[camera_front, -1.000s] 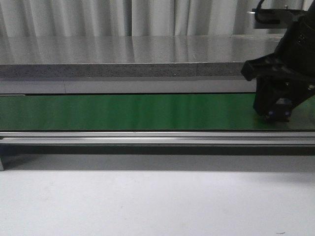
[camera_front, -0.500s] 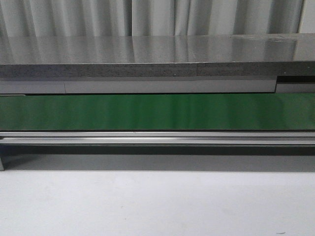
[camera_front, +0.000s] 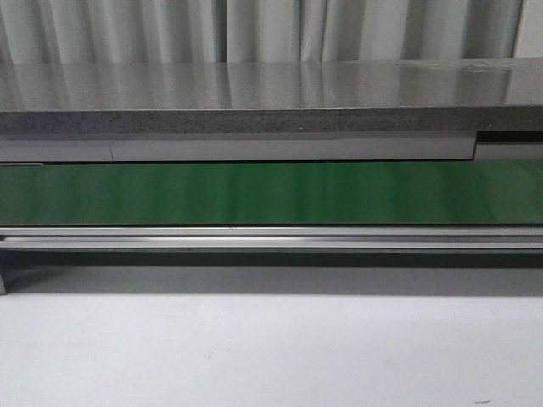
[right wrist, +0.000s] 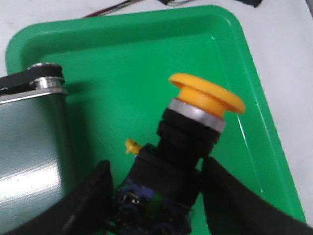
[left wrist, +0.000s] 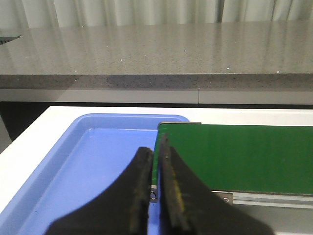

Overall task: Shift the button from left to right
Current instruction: 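Lift the button off the belt and lower it into the green tray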

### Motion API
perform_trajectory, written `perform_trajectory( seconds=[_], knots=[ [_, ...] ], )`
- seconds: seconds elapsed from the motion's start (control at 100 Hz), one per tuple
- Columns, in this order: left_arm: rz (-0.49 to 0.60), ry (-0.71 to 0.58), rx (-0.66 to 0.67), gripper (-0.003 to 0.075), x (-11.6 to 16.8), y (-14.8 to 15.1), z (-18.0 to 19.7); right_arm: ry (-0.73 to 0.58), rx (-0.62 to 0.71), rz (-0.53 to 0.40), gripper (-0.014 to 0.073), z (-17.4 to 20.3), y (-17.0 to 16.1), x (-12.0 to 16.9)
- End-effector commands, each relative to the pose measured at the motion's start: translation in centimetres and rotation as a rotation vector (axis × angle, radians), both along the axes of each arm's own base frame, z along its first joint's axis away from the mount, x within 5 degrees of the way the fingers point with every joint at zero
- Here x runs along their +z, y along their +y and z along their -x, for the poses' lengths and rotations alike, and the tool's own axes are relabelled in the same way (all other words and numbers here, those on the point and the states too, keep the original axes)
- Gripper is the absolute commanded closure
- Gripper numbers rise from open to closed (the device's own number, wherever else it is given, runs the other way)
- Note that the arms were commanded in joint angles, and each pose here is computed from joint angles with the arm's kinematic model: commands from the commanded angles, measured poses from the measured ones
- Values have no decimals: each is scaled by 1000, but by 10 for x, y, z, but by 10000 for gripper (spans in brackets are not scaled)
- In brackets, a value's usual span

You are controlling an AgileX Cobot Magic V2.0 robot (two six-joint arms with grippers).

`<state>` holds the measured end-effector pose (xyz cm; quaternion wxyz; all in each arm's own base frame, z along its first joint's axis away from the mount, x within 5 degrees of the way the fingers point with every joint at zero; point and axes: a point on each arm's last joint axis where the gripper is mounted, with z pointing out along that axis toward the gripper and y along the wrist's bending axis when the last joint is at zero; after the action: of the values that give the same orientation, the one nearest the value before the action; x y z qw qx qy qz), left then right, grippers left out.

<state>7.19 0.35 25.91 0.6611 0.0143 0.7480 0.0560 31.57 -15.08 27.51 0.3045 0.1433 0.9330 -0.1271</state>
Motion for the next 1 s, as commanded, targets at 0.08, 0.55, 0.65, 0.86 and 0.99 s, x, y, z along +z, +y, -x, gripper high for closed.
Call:
perform_trajectory(
  seconds=[0.08, 0.55, 0.65, 0.86, 0.99],
  knots=[
    [7, -97, 18, 715, 16, 2, 0, -11, 4, 27, 431, -11, -11, -6],
    [7, -97, 18, 715, 16, 2, 0, 133, -3, -44, 319, -22, -16, -53],
    [7, -97, 18, 715, 16, 2, 0, 119, -7, -54, 260, -23, -16, -53],
    [7, -97, 18, 715, 16, 2, 0, 97, -20, -80, 183, -24, -14, -52],
    [7, -97, 18, 715, 16, 2, 0, 88, -27, -96, 176, -24, -14, -52]
  ],
)
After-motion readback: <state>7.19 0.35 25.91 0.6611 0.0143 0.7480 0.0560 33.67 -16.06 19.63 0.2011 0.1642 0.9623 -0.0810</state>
